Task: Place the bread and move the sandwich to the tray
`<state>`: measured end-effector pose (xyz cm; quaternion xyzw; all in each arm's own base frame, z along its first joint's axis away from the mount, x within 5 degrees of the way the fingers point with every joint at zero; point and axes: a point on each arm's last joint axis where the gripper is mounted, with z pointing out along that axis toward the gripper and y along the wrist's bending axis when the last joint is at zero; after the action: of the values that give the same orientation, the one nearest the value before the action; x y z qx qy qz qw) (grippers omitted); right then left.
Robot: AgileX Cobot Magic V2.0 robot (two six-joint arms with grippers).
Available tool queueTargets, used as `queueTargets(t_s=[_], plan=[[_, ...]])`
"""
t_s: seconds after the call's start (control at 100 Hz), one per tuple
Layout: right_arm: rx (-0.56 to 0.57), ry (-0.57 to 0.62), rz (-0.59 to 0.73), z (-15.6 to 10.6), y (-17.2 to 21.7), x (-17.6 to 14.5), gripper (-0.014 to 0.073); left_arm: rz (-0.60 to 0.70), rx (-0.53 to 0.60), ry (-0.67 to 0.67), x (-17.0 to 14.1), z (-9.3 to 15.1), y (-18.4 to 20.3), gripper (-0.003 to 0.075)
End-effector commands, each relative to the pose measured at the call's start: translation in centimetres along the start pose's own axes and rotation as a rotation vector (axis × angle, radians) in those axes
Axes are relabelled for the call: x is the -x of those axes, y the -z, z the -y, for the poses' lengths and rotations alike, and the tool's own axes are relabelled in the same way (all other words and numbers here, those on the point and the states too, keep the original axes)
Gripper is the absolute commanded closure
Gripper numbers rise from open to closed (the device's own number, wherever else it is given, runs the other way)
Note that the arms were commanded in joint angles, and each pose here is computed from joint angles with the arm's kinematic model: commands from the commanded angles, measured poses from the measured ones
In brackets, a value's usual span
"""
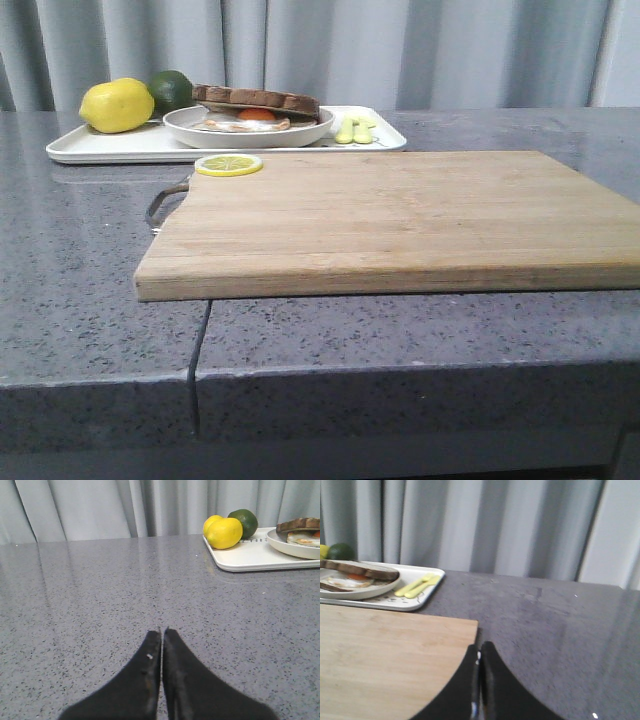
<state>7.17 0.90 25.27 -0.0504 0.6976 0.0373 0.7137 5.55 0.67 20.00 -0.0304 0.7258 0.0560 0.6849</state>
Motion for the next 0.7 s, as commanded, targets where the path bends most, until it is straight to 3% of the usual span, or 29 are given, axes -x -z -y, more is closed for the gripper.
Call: queueTargets(t_s=[0.0, 0.36, 0.69], plan=[[-0.046, -0.010, 0.054, 0.3, 0.7, 0.2, 0.0664, 0.087, 0.006, 0.020, 0.3, 0.0, 0.2, 0.0740], [-0.044, -0.062, 0.080, 0.2, 1.7, -4.6, 0.0664, 0.087, 0.006, 0.020, 0.3, 0.0, 0.2, 0.0740], [-0.049, -0.018, 0.037, 0.2, 1.8, -5.0, 0.0664, 0.089, 0.007, 0.020, 0.3, 0.0, 0.2, 0.0740]])
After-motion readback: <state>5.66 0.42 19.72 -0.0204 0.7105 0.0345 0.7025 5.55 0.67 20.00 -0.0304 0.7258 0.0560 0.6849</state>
